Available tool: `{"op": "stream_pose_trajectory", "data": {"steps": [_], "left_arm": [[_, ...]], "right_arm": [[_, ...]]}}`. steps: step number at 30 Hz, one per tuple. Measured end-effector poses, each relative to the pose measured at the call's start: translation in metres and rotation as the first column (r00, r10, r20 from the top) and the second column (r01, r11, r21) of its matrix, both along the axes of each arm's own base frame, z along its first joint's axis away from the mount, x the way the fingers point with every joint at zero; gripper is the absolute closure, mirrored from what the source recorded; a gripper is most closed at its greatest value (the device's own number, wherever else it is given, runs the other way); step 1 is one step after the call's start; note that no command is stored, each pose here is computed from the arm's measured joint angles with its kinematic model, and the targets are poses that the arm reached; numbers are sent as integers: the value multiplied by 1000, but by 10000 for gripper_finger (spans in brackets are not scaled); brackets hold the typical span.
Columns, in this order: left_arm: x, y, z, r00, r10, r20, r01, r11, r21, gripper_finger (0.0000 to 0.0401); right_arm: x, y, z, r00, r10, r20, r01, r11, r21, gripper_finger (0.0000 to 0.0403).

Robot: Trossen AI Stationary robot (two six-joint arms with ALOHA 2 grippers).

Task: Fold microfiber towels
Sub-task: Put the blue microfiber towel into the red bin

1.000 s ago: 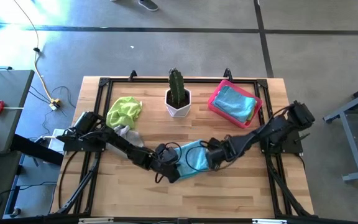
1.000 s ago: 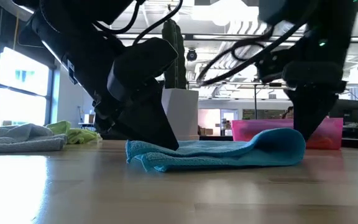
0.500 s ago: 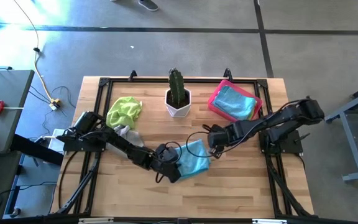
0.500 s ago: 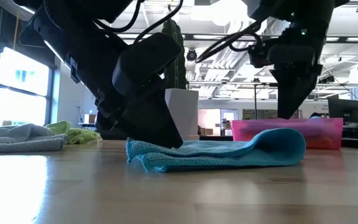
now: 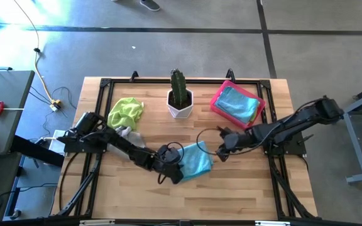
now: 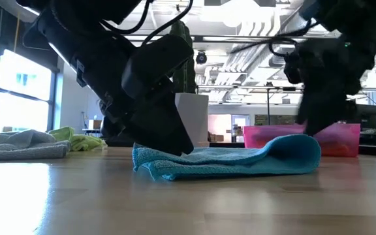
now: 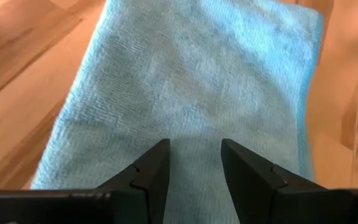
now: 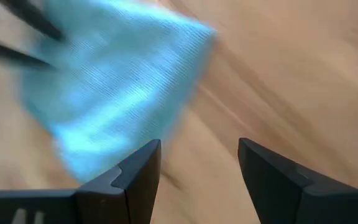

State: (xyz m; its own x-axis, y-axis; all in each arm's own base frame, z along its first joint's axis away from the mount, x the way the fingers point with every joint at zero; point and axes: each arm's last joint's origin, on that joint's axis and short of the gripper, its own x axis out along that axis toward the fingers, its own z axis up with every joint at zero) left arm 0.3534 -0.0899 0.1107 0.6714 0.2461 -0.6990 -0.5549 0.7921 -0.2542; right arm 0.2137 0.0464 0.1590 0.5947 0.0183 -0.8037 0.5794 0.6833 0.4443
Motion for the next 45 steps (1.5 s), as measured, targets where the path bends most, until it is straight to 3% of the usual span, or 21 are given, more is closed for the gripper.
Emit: {"op": "stream_pose_trajectory", "data": {"steps": [3,8,16,25,33,37,42,45], "left_arm": [[1,3,1,1000,9,9,-9,1000,-3,266],[3,5,2,1000,12,28,-12,1000,-9,266],[5,4,3,999,4,44,-3,1000,-7,266],[12,3,11,988,-106,112,97,992,85,266],[17,12,15,981,-141,130,120,981,154,266],[18,15,15,983,-132,127,112,982,154,266],[18,16,15,983,-130,126,110,982,154,266],[18,16,15,984,-130,125,110,982,154,266]], "right_arm": [[-6,-1,-6,990,-84,116,72,992,101,194],[-8,-1,-14,980,-168,110,144,969,200,194],[5,2,-22,972,-169,164,131,967,217,194],[11,-3,-39,961,-231,150,219,971,94,194],[22,3,-50,971,-169,169,133,969,206,185],[29,5,-56,955,-224,192,167,947,276,163],[34,6,-65,955,-240,177,183,941,286,147],[41,8,-64,963,-190,189,139,957,254,149]]}}
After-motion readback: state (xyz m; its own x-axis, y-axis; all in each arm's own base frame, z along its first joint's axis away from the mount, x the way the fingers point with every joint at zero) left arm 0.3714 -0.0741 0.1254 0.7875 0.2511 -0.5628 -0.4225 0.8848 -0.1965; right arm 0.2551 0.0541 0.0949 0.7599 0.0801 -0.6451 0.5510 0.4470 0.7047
